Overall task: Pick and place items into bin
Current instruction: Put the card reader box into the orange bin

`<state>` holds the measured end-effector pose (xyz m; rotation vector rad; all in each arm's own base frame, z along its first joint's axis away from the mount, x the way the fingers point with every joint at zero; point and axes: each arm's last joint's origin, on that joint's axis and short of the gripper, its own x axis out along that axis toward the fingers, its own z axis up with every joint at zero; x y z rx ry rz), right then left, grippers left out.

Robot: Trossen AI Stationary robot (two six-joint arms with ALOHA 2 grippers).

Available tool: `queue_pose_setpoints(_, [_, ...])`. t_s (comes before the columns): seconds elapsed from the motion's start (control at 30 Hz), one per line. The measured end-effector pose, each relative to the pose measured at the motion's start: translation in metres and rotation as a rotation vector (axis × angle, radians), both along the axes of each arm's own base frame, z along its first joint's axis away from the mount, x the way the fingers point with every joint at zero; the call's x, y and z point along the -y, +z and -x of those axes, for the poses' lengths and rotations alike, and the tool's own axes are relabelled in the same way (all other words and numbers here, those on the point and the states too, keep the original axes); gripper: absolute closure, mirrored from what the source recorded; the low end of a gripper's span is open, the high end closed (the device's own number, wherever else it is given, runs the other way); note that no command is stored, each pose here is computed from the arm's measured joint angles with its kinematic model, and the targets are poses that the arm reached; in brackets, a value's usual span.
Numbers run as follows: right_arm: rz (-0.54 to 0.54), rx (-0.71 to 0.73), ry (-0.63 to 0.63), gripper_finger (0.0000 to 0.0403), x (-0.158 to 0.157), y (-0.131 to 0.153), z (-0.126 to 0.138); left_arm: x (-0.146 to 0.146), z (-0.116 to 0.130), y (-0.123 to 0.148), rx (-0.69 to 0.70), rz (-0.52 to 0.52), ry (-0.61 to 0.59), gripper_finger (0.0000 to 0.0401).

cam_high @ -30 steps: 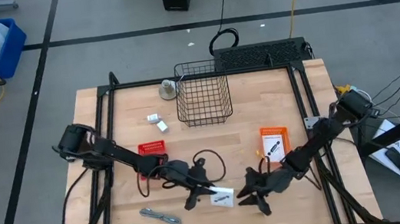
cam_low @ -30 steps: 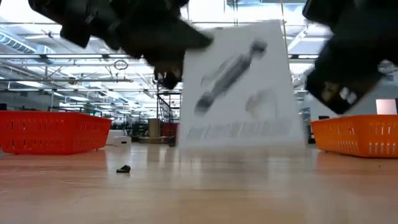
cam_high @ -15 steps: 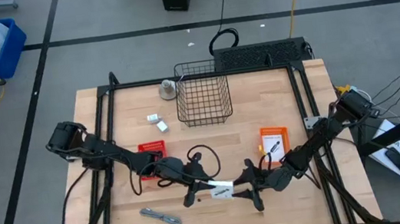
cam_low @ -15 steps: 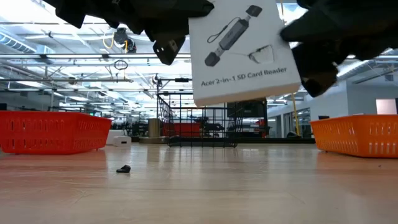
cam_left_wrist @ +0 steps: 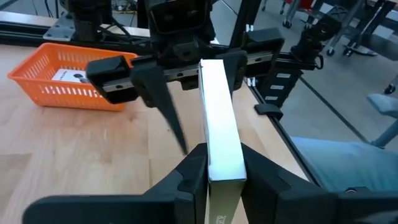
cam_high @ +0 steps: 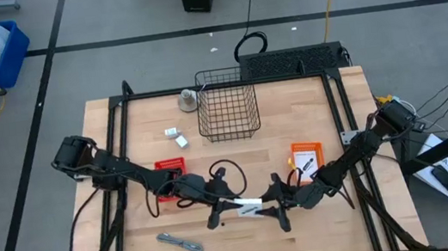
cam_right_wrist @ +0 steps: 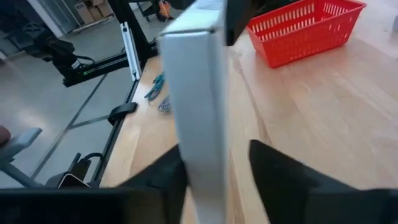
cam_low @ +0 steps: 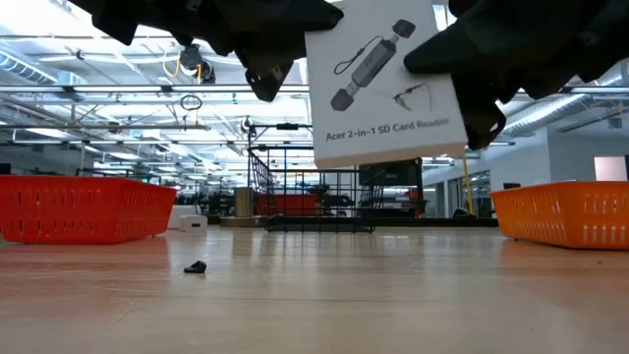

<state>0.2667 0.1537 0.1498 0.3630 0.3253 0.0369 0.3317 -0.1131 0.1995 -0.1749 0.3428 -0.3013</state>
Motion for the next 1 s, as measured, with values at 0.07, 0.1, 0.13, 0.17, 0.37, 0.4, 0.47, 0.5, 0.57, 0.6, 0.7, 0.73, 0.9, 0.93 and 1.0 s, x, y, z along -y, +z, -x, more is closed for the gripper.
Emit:
queue_pose_setpoints(0.07, [0.011,0.002,0.005,0.0288,0.000,0.000,0.000,0.000,0.000,0.000,0.007,-0.012,0.001,0.0322])
queue_pose_setpoints(0.1, [0.025,0.004,0.011,0.0312,0.000,0.000,0.000,0.000,0.000,0.000,0.010,-0.016,0.004,0.0325])
queue_pose_setpoints(0.13, [0.040,0.006,0.013,0.0335,0.000,0.000,0.000,-0.001,0.000,0.001,0.012,-0.014,0.011,0.0327])
queue_pose_setpoints(0.17, [0.048,0.007,0.013,0.0357,0.000,0.000,0.000,-0.001,0.000,0.001,0.012,-0.011,0.018,0.0329])
queue_pose_setpoints(0.37, [-0.005,-0.010,-0.010,0.0368,0.000,0.003,0.002,-0.002,-0.001,0.001,0.017,-0.017,0.053,0.0314])
queue_pose_setpoints(0.4, [-0.026,-0.016,-0.020,0.0364,0.001,0.005,0.004,-0.003,-0.001,0.001,0.023,-0.023,0.054,0.0309])
queue_pose_setpoints(0.47, [-0.031,-0.039,-0.046,0.0362,0.000,0.009,0.008,-0.003,-0.002,0.002,0.032,-0.039,0.056,0.0298])
queue_pose_setpoints(0.5, [-0.019,-0.051,-0.056,0.0363,0.000,0.011,0.012,-0.003,-0.002,0.002,0.034,-0.049,0.057,0.0293])
queue_pose_setpoints(0.57, [-0.010,-0.058,-0.075,0.0370,-0.002,0.019,0.020,-0.003,-0.002,0.002,0.039,-0.059,0.053,0.0283])
queue_pose_setpoints(0.6, [-0.011,-0.060,-0.083,0.0372,-0.002,0.023,0.024,-0.003,-0.002,0.002,0.038,-0.058,0.052,0.0279])
queue_pose_setpoints(0.7, [-0.009,-0.058,-0.148,0.0372,-0.001,0.038,0.040,-0.002,-0.001,0.001,0.023,-0.054,0.044,0.0269])
queue_pose_setpoints(0.73, [-0.012,-0.060,-0.171,0.0372,-0.001,0.043,0.046,-0.002,-0.001,0.001,0.020,-0.054,0.040,0.0266])
queue_pose_setpoints(0.9, [-0.067,-0.096,-0.271,0.0369,0.009,0.061,0.075,0.003,0.001,0.000,0.016,-0.055,0.027,0.0259])
queue_pose_setpoints(0.93, [-0.092,-0.104,-0.285,0.0368,0.012,0.064,0.080,0.004,0.001,0.000,0.017,-0.054,0.023,0.0259])
queue_pose_setpoints(1.0, [-0.132,-0.130,-0.311,0.0366,0.019,0.069,0.090,0.006,0.002,0.001,0.019,-0.053,0.017,0.0261])
